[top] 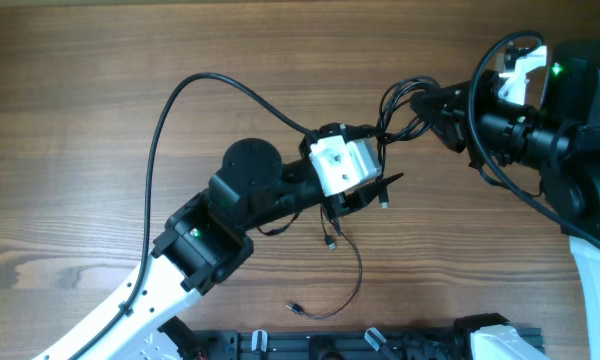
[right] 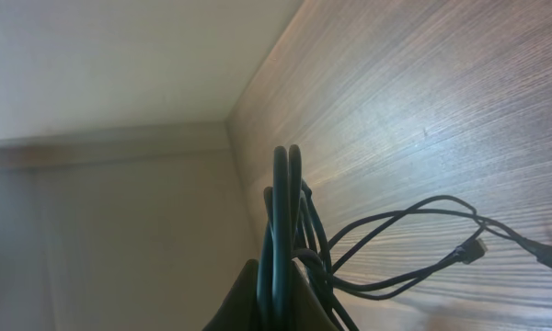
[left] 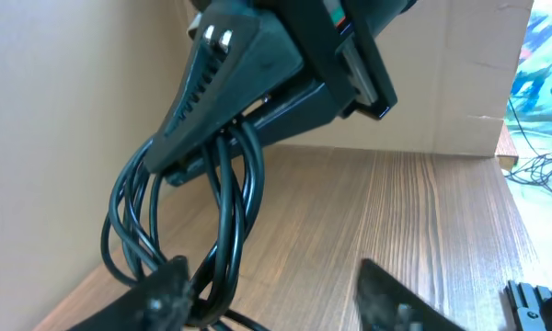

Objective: Untangle cables

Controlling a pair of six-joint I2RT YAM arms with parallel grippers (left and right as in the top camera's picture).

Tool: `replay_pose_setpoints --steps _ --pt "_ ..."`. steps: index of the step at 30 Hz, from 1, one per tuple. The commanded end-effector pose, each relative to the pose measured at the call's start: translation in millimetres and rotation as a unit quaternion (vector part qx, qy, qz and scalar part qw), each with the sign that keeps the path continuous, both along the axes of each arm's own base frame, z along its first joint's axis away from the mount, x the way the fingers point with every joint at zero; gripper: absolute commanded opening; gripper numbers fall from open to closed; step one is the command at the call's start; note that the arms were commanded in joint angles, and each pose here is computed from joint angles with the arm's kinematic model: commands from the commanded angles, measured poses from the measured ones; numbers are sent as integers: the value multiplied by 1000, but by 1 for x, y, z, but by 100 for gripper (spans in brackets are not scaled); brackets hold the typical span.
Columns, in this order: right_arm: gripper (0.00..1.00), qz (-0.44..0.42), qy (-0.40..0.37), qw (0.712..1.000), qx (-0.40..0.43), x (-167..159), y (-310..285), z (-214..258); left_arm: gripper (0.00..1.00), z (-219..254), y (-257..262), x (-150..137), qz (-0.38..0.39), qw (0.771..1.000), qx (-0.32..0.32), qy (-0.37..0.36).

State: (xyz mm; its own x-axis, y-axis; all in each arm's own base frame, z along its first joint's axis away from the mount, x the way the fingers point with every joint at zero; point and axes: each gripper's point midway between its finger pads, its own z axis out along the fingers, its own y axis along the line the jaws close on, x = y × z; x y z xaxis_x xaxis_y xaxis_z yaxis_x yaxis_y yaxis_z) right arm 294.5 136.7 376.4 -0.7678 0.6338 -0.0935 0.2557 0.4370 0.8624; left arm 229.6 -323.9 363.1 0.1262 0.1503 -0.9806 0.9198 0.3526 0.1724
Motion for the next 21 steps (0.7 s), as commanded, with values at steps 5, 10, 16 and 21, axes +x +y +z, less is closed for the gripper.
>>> replay_pose_setpoints --steps 5,10,16,21 --pt "5 57 -26 998 1 -10 11 8 50 15 3 11 27 999 -19 -23" --pt "5 79 -35 996 3 -14 15 9 49 14 4 16 43 999 -17 -23" --pt "5 105 -41 994 -5 -21 18 7 46 11 14 36 104 994 -12 -25" --pt "5 120 -43 992 4 -25 22 9 43 10 19 44 131 991 -10 -26"
